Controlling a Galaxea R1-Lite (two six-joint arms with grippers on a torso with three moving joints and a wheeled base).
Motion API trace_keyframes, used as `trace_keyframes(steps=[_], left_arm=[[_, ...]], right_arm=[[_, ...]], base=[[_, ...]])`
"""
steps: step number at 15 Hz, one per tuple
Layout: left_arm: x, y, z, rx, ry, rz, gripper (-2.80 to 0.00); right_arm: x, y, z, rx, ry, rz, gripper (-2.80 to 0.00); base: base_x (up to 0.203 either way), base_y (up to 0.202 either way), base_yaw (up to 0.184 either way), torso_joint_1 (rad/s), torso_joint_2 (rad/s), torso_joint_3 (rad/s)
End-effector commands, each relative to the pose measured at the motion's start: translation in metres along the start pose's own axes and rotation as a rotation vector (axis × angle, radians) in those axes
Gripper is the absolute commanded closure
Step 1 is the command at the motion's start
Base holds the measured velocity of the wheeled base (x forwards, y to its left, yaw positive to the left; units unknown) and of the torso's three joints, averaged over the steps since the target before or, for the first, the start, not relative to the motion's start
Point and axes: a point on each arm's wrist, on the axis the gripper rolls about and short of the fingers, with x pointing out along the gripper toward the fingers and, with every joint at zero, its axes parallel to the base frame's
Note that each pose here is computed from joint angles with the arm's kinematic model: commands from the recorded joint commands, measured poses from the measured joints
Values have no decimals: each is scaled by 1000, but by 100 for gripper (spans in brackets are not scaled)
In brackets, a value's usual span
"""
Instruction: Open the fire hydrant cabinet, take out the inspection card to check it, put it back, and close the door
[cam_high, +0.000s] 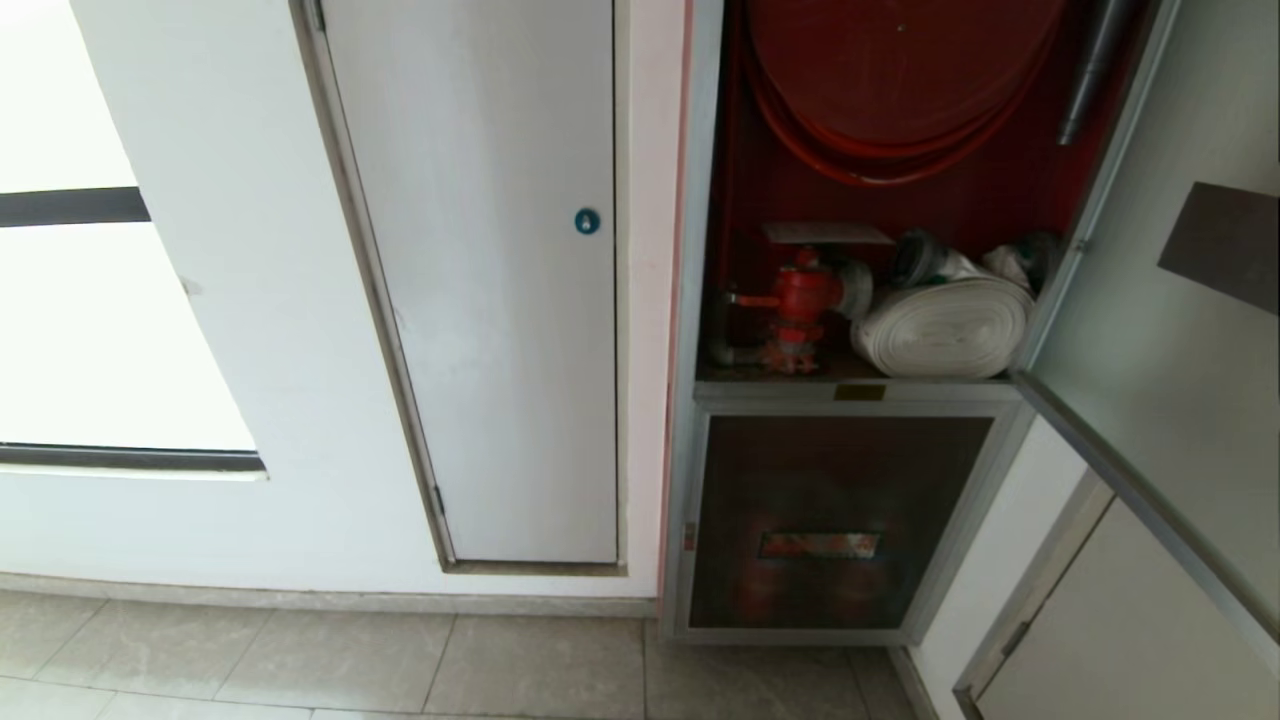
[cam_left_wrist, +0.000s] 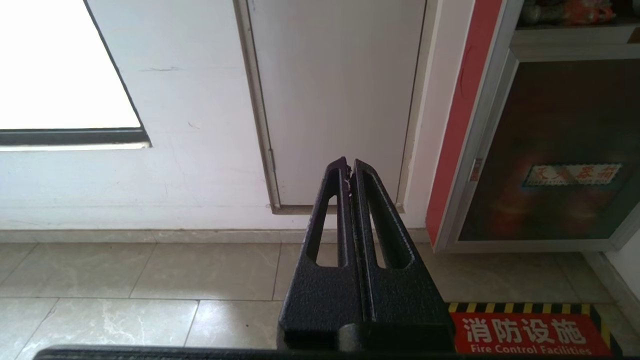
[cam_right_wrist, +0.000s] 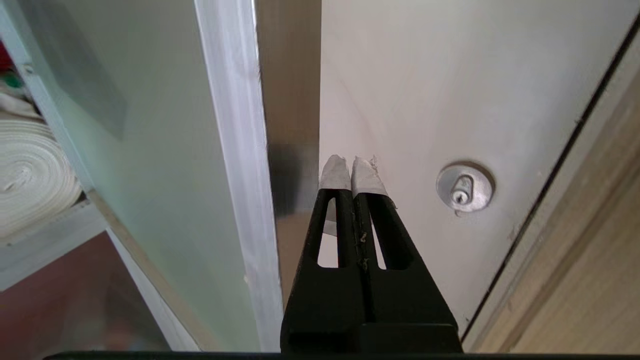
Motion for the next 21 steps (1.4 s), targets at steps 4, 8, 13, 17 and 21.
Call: trace_keyframes(steps=[4,8,13,17,21], left_arm=[[1,0,-4,1,15,0,0],[1,0,-4,0,15,0,0],[1,0,-4,1,15,0,0],[1,0,-4,0,15,0,0],[1,0,-4,0,15,0,0]], right_arm=[[-4,2,0,0,0,98,0],[-16,10,3,5,-10,164,0],[-40,29,6,14,7,308,0],[-64,50,6,12,49,489,0],[-81,71,9,22,52,666,0]], base=[[0,0,0,0,0,0],[0,0,0,0,0,0],[0,0,0,0,0,0],[0,0,0,0,0,0],[0,0,0,0,0,0]])
